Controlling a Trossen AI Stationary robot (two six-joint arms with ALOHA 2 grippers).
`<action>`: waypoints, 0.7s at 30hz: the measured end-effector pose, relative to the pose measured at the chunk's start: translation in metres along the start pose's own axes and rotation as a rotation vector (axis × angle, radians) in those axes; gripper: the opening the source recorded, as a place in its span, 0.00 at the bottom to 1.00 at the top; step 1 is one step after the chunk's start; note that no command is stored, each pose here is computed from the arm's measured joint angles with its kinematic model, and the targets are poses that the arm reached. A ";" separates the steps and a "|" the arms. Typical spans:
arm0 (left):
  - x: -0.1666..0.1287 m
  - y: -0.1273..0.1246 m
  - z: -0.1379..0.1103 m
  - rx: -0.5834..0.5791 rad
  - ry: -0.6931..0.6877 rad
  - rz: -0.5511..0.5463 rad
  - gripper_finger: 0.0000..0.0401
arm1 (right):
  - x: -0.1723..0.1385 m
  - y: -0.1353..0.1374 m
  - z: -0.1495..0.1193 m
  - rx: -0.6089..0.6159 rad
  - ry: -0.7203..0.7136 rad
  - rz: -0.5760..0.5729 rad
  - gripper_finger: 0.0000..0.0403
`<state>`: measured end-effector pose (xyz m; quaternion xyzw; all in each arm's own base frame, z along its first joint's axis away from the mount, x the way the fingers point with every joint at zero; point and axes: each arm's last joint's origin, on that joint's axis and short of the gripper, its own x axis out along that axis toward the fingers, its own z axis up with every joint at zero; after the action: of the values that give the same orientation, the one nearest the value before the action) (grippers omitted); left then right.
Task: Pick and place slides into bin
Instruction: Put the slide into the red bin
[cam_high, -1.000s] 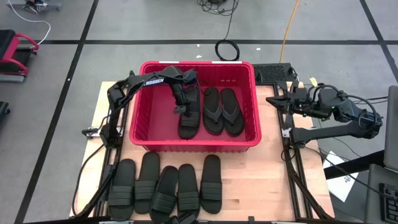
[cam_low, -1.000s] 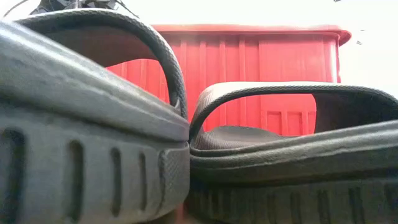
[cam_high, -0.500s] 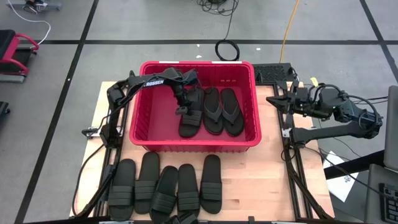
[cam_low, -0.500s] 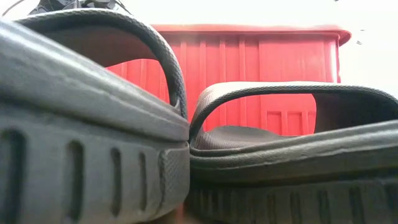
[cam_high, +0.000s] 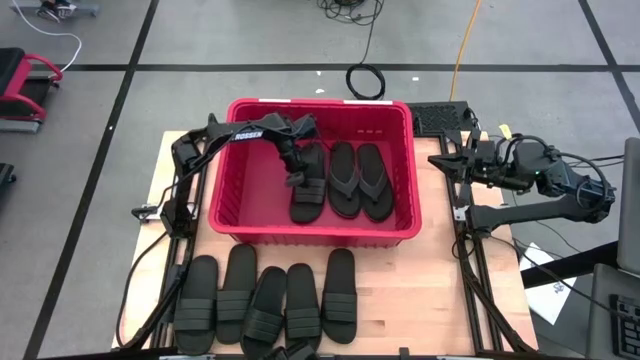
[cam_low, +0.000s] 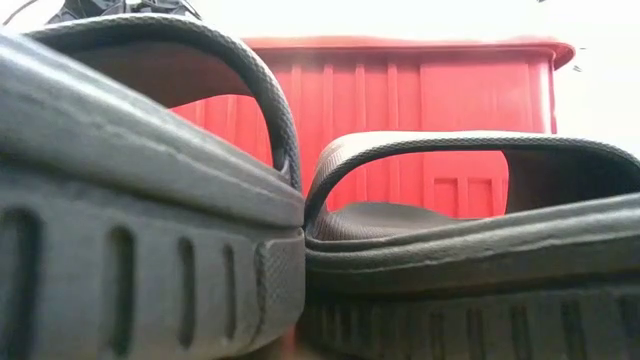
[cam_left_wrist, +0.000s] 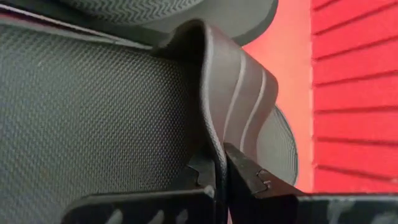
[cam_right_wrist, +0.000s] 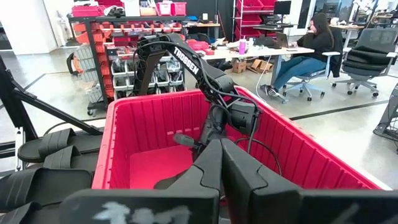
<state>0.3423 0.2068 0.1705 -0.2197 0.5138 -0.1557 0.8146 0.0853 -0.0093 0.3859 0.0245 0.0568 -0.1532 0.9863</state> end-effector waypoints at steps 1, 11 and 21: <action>0.000 0.000 0.001 -0.005 -0.009 -0.008 0.01 | 0.000 0.000 0.000 0.000 0.000 0.000 0.00; 0.000 0.000 0.000 -0.021 -0.018 -0.025 0.01 | 0.000 0.000 0.000 0.000 0.001 0.001 0.00; 0.002 0.001 0.003 0.004 0.010 0.069 0.06 | 0.000 0.000 0.000 0.000 0.001 0.001 0.00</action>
<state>0.3460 0.2068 0.1695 -0.1994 0.5250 -0.1298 0.8172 0.0853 -0.0093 0.3858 0.0244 0.0574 -0.1524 0.9863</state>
